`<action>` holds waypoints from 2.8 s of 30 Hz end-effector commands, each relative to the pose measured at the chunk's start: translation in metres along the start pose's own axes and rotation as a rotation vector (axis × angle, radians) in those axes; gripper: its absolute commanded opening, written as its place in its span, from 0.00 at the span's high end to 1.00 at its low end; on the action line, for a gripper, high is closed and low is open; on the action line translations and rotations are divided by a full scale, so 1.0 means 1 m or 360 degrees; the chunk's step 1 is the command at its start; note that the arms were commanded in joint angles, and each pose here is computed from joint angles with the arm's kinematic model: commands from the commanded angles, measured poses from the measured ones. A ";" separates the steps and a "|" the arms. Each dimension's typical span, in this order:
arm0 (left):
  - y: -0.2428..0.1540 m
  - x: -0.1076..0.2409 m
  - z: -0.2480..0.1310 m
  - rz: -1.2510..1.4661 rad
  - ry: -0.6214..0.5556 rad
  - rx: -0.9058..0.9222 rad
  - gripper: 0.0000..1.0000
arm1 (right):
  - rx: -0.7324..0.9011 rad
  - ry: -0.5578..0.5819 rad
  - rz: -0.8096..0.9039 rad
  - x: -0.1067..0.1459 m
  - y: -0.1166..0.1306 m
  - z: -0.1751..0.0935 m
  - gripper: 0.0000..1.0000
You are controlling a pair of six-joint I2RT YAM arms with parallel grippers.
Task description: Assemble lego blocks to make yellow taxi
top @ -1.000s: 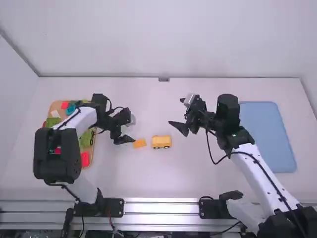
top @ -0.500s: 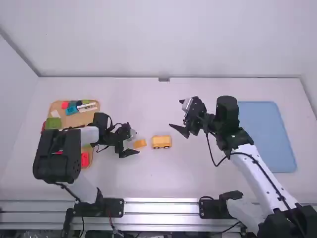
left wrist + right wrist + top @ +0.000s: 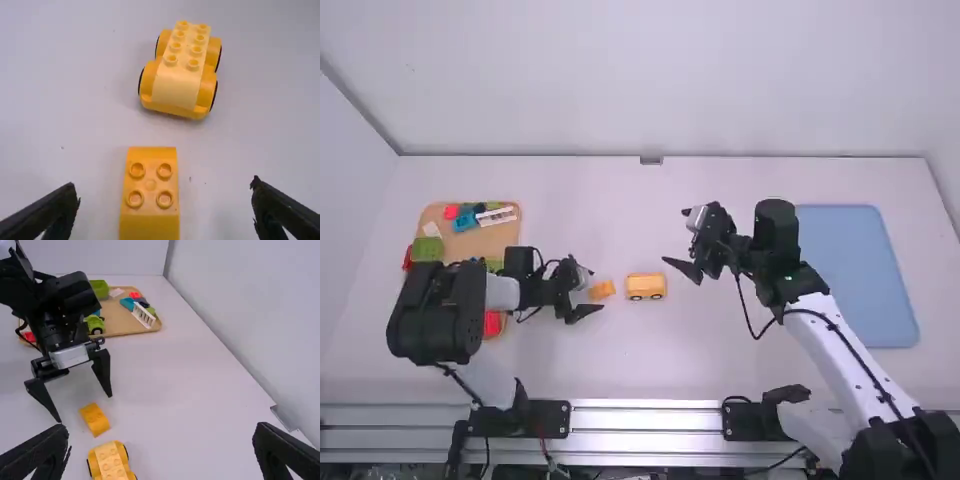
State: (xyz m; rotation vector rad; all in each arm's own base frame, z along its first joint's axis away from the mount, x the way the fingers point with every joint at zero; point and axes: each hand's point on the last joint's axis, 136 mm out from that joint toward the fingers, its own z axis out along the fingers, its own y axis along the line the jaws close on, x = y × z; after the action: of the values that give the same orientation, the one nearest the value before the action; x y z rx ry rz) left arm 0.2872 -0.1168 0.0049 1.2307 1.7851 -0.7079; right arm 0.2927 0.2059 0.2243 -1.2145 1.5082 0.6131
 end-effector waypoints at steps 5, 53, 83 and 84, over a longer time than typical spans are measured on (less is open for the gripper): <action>-0.004 0.010 0.006 -0.0046 -0.0016 0.0025 0.28 | -0.0011 -0.0016 -0.0009 -0.002 0.003 -0.001 0.02; 0.008 0.018 0.027 0.0101 0.0176 0.0001 0.63 | -0.0027 -0.0068 -0.0146 -0.014 0.008 0.004 0.02; -0.003 -0.088 -0.004 0.0332 -0.0099 0.0014 0.74 | -0.0174 0.0153 -0.0071 0.071 0.020 0.001 0.02; -0.007 -0.091 -0.001 0.0355 -0.0108 0.0036 0.74 | -0.0210 0.0114 -0.0061 0.081 0.024 0.008 0.02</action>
State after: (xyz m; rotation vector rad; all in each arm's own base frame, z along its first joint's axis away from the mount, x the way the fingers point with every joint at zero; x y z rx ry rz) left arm 0.3021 -0.1490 0.0766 1.3524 1.6092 -0.5995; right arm 0.2957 0.1812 0.1710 -1.3115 1.5639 0.5366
